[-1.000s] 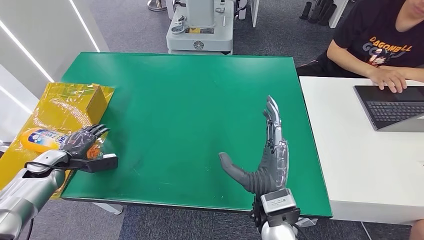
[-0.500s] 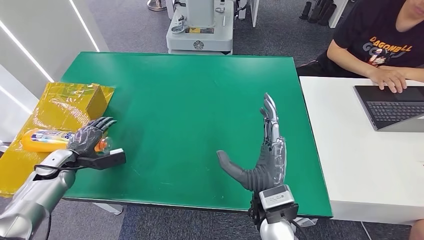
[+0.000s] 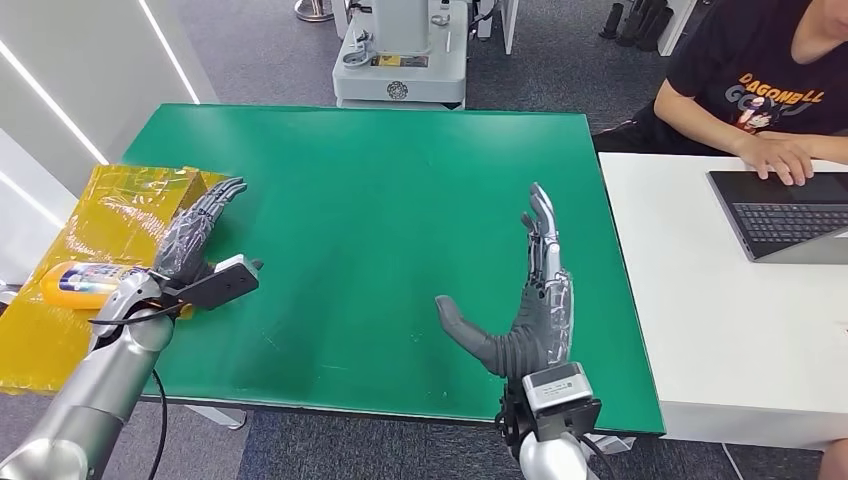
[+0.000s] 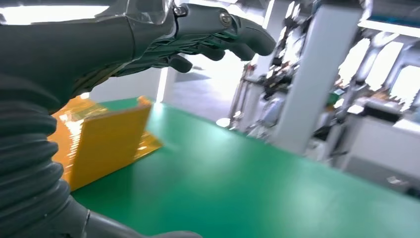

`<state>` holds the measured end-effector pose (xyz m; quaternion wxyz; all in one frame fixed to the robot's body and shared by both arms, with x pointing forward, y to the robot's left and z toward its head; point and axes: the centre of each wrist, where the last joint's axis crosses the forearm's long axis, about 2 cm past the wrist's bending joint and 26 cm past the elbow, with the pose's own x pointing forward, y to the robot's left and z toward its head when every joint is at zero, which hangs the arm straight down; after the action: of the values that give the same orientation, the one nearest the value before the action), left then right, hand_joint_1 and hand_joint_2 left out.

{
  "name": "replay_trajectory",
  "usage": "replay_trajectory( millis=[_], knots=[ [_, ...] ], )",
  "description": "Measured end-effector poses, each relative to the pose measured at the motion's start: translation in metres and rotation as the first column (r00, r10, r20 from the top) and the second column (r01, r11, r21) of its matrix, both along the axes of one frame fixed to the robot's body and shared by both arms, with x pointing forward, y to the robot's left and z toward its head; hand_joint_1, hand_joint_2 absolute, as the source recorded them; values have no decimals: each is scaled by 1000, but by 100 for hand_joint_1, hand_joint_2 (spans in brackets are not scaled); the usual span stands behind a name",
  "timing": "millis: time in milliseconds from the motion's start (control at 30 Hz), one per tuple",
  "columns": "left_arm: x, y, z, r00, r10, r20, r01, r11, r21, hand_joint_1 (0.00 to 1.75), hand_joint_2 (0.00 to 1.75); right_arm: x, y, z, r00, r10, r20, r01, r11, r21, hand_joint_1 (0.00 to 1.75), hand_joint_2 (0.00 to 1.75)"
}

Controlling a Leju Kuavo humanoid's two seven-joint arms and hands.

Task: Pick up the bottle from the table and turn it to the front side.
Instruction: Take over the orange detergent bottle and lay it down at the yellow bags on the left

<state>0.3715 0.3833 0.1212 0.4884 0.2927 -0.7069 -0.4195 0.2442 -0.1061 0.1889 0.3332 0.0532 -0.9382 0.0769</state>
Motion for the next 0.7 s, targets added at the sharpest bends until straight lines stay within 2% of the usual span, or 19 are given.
replay_trajectory(
  millis=[167, 300, 400, 500, 600, 700],
  knots=[
    [-1, -11, 9, 996, -39, 76, 49, 990, -133, 0, 175, 0, 0, -1, 1000, -4, 1, 4, 1000, 0, 0, 175],
    [-6, -33, 15, 985, -53, 167, 117, 908, -402, 0, 175, 0, 0, -2, 1000, -9, 7, 9, 1000, 0, 0, 175],
    [-12, -61, 21, 973, -48, 225, 179, 772, -609, 0, 175, 0, 0, -4, 1000, -12, 9, 12, 1000, 0, 0, 175],
    [-22, -91, 23, 966, -47, 254, 229, 613, -756, 0, 175, 0, 0, -5, 1000, -15, 9, 15, 1000, 2, 0, 175],
    [-39, -129, 20, 965, -63, 253, 258, 381, -888, 0, 175, -1, 0, -7, 1000, -17, 6, 17, 1000, 4, 0, 175],
    [-61, -166, 17, 970, -74, 231, 240, 172, -955, 0, 175, -3, 0, -9, 1000, -21, 3, 21, 1000, -1, 0, 175]
  ],
)
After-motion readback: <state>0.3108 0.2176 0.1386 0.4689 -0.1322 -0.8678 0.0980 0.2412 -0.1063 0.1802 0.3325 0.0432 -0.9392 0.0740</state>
